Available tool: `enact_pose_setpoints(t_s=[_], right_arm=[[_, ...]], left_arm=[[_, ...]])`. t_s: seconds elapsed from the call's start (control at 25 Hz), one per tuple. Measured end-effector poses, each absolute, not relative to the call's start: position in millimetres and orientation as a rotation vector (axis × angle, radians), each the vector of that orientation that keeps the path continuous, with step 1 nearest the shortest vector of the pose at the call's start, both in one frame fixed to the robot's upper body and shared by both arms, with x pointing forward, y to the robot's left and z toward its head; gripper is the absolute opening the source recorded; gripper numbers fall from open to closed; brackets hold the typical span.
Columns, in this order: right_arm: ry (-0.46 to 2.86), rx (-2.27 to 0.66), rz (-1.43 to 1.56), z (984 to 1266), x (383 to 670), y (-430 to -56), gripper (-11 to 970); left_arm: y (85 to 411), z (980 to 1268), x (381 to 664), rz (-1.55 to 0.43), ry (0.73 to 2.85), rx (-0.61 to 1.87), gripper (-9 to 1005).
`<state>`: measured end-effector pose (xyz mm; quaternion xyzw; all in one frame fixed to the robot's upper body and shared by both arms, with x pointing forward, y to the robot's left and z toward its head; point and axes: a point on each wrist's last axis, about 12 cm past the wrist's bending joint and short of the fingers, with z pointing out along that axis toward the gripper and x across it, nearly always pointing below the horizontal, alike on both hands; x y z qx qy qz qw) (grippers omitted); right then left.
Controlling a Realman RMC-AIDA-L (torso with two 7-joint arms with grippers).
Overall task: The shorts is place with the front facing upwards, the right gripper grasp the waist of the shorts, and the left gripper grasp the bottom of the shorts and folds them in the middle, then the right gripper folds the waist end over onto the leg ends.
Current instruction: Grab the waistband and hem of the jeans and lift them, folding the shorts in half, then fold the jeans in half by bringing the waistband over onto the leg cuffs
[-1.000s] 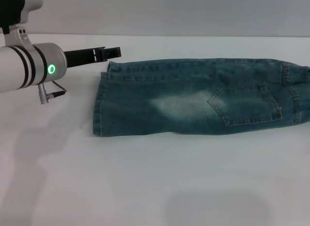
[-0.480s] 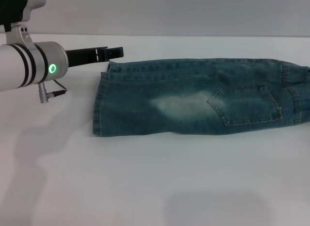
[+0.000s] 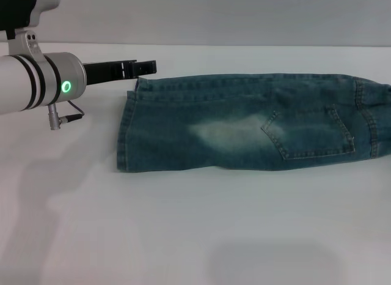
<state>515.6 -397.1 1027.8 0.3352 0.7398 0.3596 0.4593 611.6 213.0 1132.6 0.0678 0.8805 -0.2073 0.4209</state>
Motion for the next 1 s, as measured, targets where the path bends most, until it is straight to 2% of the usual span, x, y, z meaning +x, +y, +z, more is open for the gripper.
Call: enact_pose_setpoints(t_s=[0.44,0.96,1.0], right_arm=[[1.916,0.782,0.897,1030,533,-387,567],[1.973,0.784,0.899,1029,530,-388,493],[1.977,0.782,0.896,1029,530,-388,415]], left_arm=[[213,1133,612,-0.523,2.205,0.169,836],[213,1132,611,-0.526,2.211,0.178,837],[213,1132,611,-0.527,2.212,0.178,837]])
